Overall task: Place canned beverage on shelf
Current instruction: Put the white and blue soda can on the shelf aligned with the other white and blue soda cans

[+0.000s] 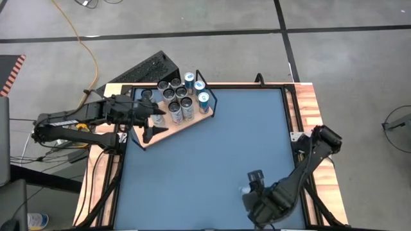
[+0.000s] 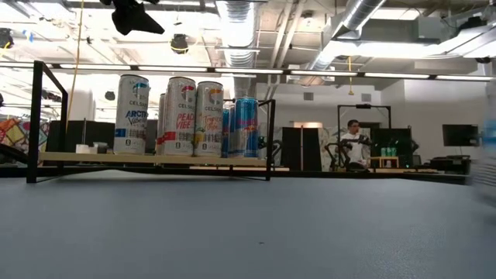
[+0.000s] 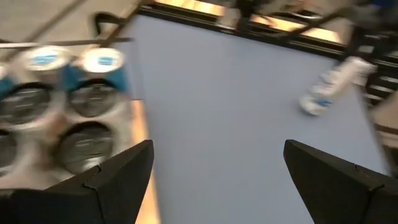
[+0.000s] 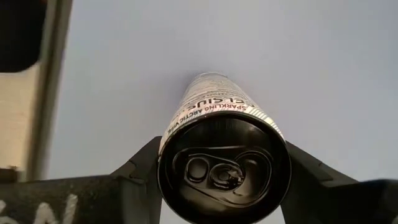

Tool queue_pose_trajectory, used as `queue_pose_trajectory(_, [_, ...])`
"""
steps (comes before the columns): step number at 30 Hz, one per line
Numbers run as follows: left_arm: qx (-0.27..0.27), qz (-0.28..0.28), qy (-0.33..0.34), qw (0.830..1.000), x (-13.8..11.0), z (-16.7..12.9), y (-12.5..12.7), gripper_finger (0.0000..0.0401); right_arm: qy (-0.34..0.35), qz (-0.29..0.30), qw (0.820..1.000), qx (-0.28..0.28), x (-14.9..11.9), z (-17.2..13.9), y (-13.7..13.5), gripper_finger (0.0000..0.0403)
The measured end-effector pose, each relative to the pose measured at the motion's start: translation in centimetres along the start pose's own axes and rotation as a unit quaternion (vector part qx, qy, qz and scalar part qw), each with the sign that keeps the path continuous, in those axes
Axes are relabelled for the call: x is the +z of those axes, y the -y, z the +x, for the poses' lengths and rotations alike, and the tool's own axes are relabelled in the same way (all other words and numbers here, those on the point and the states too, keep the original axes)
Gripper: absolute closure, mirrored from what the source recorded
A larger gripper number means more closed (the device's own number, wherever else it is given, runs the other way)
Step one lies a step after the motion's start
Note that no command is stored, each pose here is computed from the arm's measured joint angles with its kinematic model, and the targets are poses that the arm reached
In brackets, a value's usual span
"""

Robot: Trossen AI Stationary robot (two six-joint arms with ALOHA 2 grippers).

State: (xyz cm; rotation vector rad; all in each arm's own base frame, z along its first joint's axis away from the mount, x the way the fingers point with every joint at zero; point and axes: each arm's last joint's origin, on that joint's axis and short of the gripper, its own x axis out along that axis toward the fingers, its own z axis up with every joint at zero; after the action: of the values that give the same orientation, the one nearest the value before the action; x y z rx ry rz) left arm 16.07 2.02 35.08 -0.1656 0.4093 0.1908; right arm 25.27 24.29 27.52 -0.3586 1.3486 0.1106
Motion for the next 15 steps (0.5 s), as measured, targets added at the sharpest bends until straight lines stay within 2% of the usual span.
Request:
queue_pose_trajectory(5, [-0.078,-0.011,0.001,0.997,0.3,0.5,0.5,0.0055,0.042,-0.1,0.994,-0.021,1.5,-0.6,3.3,0.0189])
queue_pose_trajectory(9, [-0.121,-0.023,-0.006,0.992,0.5,1.5,0.8,0.0055,0.053,-0.189,0.981,-0.009,2.9,-0.5,5.9,0.0189])
queue_pose_trajectory(15, [-0.164,-0.016,-0.035,0.986,0.3,4.5,1.5,0.0055,0.109,-0.273,0.956,-0.01,5.0,-1.1,8.4,0.0189])
